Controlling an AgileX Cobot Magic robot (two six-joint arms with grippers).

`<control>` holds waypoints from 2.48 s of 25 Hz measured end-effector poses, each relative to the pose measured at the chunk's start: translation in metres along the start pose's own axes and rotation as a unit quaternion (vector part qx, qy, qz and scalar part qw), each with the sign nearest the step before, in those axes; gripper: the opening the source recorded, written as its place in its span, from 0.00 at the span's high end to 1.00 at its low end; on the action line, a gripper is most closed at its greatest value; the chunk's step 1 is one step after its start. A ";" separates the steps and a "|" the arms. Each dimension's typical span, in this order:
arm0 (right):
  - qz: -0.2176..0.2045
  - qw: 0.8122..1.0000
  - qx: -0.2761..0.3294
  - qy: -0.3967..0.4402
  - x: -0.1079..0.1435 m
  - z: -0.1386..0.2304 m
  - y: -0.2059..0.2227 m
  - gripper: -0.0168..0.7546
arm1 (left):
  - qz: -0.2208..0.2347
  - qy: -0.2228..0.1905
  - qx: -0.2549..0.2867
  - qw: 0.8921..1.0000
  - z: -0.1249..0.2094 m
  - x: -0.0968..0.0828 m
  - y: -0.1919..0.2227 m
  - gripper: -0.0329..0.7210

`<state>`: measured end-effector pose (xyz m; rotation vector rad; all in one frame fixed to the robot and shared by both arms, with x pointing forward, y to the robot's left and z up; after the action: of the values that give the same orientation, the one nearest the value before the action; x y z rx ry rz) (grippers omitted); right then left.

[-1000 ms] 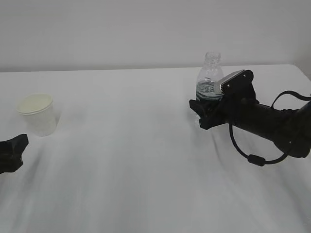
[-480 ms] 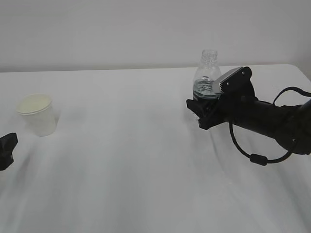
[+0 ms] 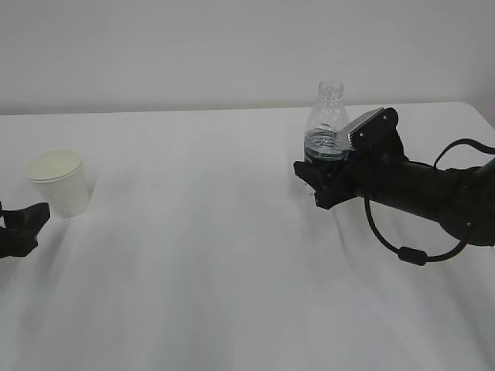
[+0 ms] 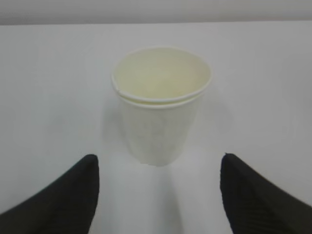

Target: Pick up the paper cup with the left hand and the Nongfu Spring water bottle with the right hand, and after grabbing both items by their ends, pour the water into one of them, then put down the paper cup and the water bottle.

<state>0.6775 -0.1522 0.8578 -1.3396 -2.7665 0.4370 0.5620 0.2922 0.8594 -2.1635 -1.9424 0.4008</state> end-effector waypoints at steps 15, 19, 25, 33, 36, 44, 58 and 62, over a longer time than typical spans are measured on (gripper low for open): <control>-0.001 1.000 0.000 0.002 0.000 0.000 0.000 0.37 | 0.030 0.001 0.020 0.999 0.023 -0.001 0.042 0.22; -0.001 1.000 0.000 0.003 0.000 0.000 0.000 0.37 | 0.029 -0.004 0.037 0.999 0.038 -0.001 0.045 0.22; -0.001 1.000 0.000 0.003 0.000 0.000 0.000 0.37 | 0.023 -0.010 0.047 0.999 0.049 0.003 0.051 0.22; -0.004 1.000 0.001 0.000 0.001 0.000 0.000 0.37 | 0.031 0.000 0.012 0.999 0.031 0.004 0.073 0.22; -0.007 1.000 0.001 -0.002 0.002 0.000 0.000 0.37 | 0.036 0.005 0.001 0.999 0.025 0.003 0.078 0.22; -0.008 1.000 0.002 -0.003 0.003 0.001 0.000 0.37 | 0.036 0.008 -0.011 0.999 0.019 0.005 0.087 0.22; -0.010 1.000 0.001 -0.005 0.003 0.000 0.000 0.37 | 0.036 0.005 -0.036 0.999 0.007 0.008 0.105 0.22; -0.011 1.000 0.001 -0.006 0.004 0.000 0.000 0.37 | 0.036 0.003 -0.034 0.999 0.009 0.008 0.105 0.22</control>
<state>0.6750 -0.1495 0.8574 -1.3089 -2.7855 0.4487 0.6585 0.2881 0.8158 -2.2802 -1.9047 0.3431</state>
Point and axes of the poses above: a point on each arm's last joint axis where the gripper is mounted, y pointing out along that axis toward the gripper, x along the wrist's bending axis when the last joint is at zero, z = x × y, the point moved 8 cm from there along y, pointing out along that axis toward the gripper, and after that the axes turned 2 degrees about y, right-handed, at the moved point
